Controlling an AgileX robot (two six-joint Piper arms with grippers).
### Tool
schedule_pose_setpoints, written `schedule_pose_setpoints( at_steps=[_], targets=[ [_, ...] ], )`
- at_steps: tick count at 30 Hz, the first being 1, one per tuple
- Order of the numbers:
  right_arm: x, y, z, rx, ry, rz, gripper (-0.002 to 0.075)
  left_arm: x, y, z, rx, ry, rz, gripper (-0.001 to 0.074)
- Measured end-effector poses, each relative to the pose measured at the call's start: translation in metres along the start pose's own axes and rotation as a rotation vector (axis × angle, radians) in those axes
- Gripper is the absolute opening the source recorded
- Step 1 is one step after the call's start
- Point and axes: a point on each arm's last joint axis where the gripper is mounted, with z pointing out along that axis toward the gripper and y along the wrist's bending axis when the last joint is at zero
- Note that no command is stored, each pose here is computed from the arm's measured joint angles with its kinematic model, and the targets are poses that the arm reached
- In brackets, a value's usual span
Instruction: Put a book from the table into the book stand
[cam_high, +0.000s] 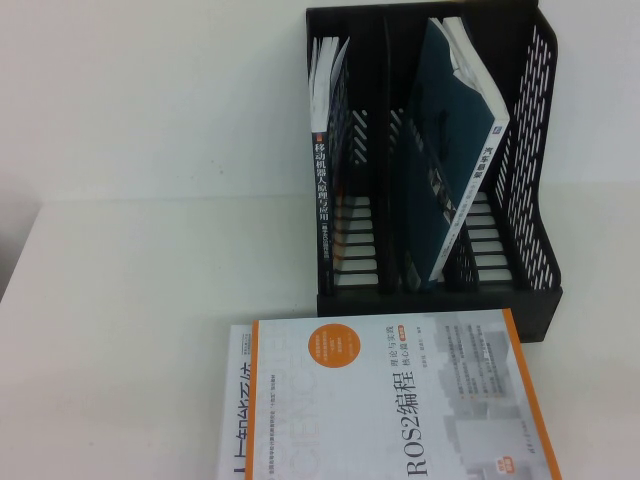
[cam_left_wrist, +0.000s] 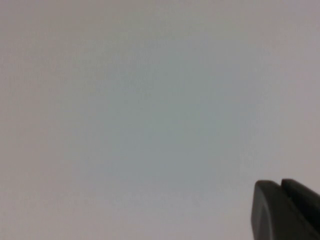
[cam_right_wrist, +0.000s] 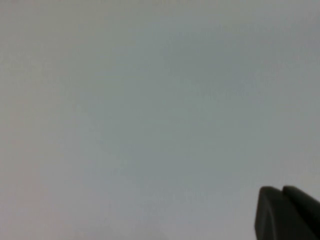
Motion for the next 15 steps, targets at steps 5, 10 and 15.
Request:
schedule_pose_setpoints(
  at_steps=[5, 10, 15],
  targets=[
    [0.007, -0.002, 0.000, 0.019, 0.081, 0.037, 0.0005, 0.006, 0.000, 0.000, 0.001, 0.061, -0.052, -0.0004],
    [0.003, -0.004, 0.006, 0.089, 0.353, 0.094, 0.0005, -0.006, -0.007, 0.012, 0.038, 0.288, -0.056, -0.0004],
    [-0.022, -0.004, 0.011, 0.143, 0.538, 0.106, 0.0005, -0.036, -0.012, 0.026, 0.061, 0.456, -0.061, -0.0004]
  ],
)
